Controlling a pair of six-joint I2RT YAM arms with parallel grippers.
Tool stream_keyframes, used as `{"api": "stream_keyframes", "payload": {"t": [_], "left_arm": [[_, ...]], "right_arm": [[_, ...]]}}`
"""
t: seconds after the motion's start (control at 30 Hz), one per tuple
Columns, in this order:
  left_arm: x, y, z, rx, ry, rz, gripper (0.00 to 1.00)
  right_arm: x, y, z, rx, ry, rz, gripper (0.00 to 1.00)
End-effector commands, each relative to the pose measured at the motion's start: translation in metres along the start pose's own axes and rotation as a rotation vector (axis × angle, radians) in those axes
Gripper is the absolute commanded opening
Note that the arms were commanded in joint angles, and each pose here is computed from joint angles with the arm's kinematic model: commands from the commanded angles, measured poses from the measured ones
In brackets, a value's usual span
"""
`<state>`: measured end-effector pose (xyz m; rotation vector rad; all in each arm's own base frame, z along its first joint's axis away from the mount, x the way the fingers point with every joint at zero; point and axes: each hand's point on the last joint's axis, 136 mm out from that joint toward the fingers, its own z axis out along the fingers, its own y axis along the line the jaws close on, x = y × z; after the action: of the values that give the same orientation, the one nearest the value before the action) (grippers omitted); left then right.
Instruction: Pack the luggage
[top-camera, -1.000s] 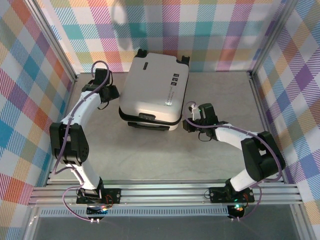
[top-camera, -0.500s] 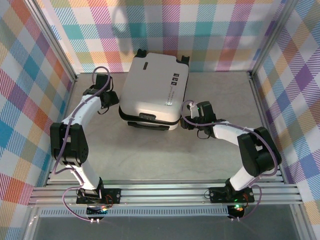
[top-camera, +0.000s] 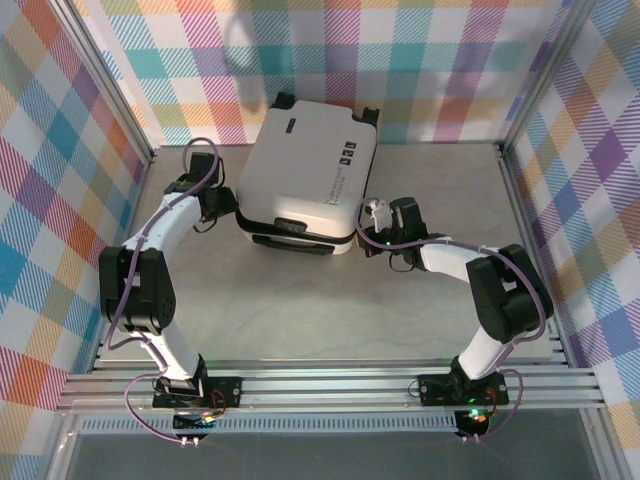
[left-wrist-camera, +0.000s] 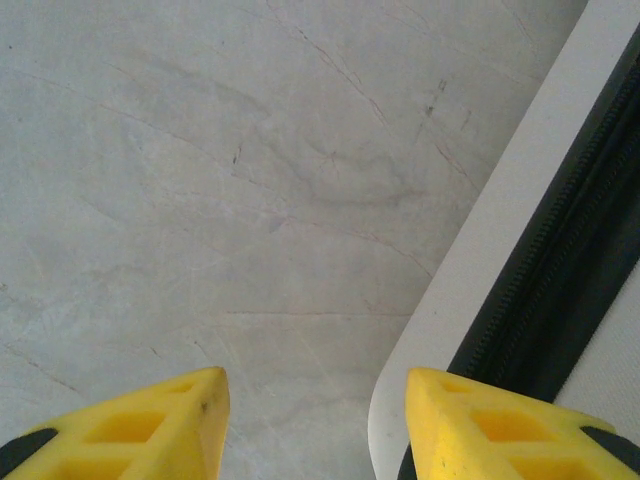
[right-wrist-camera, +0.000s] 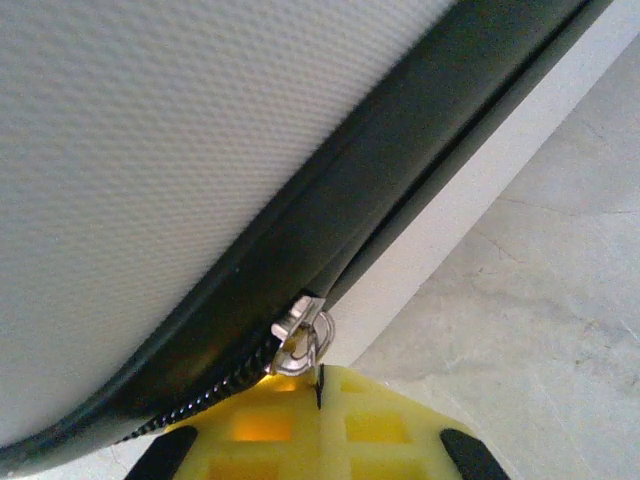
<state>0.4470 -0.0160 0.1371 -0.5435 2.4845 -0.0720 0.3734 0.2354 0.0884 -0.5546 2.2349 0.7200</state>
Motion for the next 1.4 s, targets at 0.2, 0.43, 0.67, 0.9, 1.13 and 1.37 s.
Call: {"api": "stream_keyframes", "payload": {"t": [0.2, 0.43, 0.67, 0.9, 1.13, 1.37], "left_arm": [[0.014, -0.001, -0.005, 0.082, 0.005, -0.080, 0.50], [0.013, -0.001, -0.008, 0.082, -0.003, -0.080, 0.50], [0.010, -0.003, -0.007, 0.085, -0.005, -0.078, 0.50], [0.008, 0.000, -0.008, 0.069, -0.013, -0.069, 0.50], [0.008, -0.001, -0.010, 0.072, -0.006, -0.072, 0.50], [0.020, 0.006, -0.028, 0.082, -0.028, -0.100, 0.50]], "right_arm": [[-0.016, 0.021, -0.026, -0.021, -0.091, -0.053, 0.00], [0.003, 0.057, -0.038, -0.067, -0.033, -0.130, 0.00], [0.014, 0.062, -0.043, -0.045, -0.009, -0.155, 0.00], [0.014, 0.070, -0.046, -0.070, -0.023, -0.155, 0.00], [-0.008, 0.022, -0.045, 0.080, -0.052, -0.027, 0.10], [-0.038, 0.017, -0.042, 0.010, -0.096, 0.016, 0.40]]}}
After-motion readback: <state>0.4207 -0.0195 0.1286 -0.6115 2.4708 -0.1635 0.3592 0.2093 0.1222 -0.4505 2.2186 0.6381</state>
